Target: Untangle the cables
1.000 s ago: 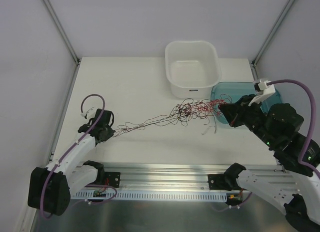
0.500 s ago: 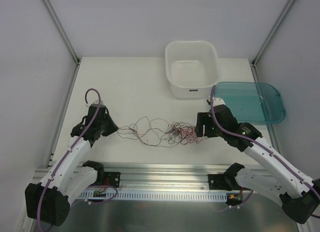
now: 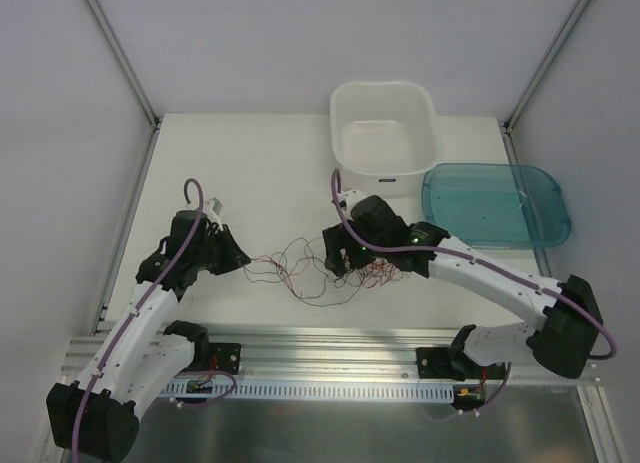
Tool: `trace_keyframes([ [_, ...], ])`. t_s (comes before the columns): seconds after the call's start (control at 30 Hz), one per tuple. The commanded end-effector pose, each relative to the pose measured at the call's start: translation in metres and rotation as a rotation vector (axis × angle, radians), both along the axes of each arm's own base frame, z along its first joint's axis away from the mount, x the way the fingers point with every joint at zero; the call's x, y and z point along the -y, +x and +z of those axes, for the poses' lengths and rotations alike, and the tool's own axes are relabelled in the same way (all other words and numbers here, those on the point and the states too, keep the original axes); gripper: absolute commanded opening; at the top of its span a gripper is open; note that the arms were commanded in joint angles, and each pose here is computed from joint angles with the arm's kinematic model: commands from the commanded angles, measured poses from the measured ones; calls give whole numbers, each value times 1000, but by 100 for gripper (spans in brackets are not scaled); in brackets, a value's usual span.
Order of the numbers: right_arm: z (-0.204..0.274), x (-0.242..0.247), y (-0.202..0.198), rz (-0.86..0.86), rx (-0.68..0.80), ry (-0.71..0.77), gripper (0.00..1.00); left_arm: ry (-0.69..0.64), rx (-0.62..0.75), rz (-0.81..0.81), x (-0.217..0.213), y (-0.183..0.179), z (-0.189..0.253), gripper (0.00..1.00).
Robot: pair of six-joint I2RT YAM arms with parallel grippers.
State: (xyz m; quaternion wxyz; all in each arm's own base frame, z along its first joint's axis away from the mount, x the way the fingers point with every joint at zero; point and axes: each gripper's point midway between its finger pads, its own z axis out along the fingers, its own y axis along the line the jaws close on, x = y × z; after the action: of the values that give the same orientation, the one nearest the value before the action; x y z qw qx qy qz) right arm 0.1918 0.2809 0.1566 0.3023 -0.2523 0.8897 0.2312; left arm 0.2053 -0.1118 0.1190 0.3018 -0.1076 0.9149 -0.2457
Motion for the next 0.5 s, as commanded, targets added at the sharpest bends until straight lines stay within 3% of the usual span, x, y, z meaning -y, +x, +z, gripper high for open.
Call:
trace_keyframes([
  [0.0,17,-46,12,100,45,90,82,-17,19,-67,7,-7,-1,7],
  [0.13,-29,-70,29,88,-11,21,81,-21,35,-79,7,-10,-2,8],
  [0.23,-53,-85,32,103,-57,7,72,-15,48,-75,6,-10,-2,7],
  [0.33,-52,-88,36,94,-53,11,44,3,60,-58,2,-8,-1,7],
  [0.37,-44,-86,37,91,-32,18,25,6,64,-49,0,-7,0,7],
  [0.47,-10,-64,47,34,70,-7,3,30,80,-1,-7,-3,1,6],
])
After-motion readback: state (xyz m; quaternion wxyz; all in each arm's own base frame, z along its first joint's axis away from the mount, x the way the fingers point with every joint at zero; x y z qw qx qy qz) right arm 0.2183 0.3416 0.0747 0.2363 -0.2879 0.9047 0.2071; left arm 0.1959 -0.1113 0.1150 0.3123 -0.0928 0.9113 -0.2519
